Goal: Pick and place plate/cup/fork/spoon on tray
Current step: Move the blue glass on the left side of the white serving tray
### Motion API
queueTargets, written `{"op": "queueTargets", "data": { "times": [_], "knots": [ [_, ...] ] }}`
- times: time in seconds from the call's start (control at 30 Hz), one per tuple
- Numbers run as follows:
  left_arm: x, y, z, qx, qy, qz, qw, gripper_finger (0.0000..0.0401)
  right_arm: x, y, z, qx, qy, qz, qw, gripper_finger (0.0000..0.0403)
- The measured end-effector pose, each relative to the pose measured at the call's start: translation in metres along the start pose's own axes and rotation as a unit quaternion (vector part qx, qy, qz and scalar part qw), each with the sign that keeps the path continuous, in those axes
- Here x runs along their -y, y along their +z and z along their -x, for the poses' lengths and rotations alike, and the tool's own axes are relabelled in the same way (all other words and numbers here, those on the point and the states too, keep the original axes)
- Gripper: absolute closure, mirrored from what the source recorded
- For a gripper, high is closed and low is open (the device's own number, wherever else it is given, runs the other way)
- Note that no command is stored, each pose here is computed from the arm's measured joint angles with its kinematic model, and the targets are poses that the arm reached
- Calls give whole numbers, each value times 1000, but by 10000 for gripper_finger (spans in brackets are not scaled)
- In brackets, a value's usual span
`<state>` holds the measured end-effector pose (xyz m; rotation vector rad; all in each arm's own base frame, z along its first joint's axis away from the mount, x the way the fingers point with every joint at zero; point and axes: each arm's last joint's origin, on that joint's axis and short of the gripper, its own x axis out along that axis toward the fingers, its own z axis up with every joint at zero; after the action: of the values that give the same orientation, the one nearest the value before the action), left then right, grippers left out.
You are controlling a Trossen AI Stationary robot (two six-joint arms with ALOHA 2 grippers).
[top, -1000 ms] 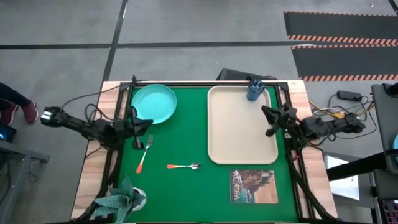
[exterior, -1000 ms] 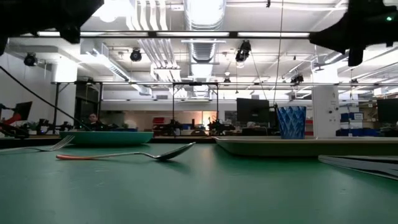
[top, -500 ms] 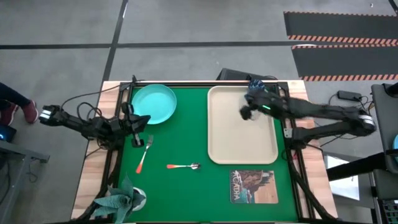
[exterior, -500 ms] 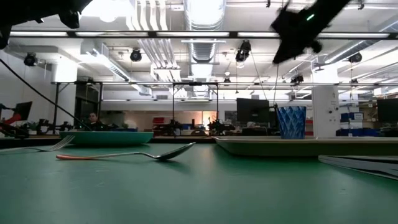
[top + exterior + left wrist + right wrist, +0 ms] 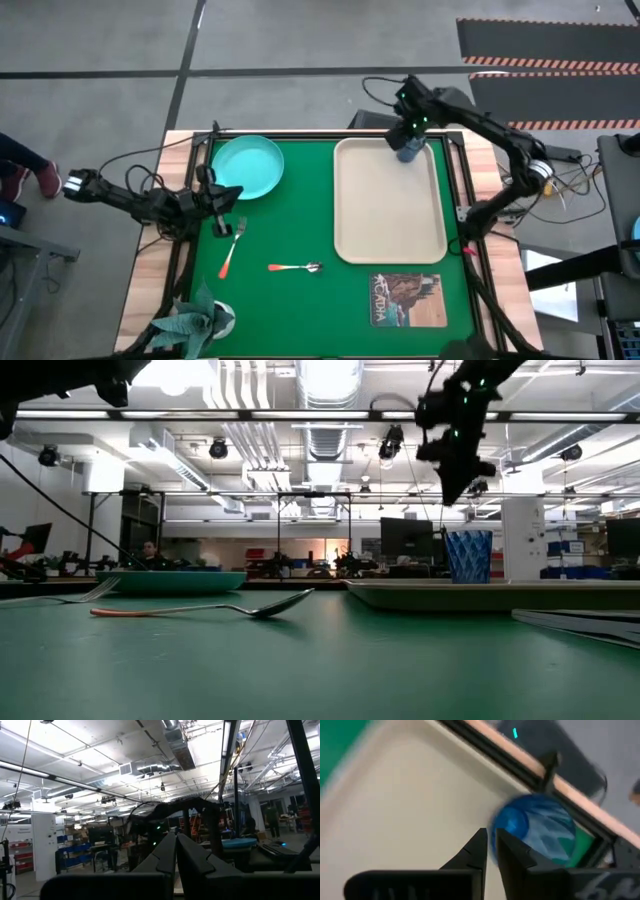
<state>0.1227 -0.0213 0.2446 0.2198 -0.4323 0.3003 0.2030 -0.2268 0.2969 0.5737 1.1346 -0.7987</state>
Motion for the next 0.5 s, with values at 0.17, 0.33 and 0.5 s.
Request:
{"op": "queueTargets", "data": {
  "times": [0.17,0.33,0.5],
  "knots": [
    [1,-3,1,-4,-2,-2,1000,400,15,5,-8,-26,5,-6,1000,319],
    [1,-4,1,-6,-3,-3,1000,400,20,5,-25,-62,2,2,998,262],
    [1,-4,1,-7,-3,-4,1000,400,20,6,-39,-81,5,15,997,230]
  ]
}}
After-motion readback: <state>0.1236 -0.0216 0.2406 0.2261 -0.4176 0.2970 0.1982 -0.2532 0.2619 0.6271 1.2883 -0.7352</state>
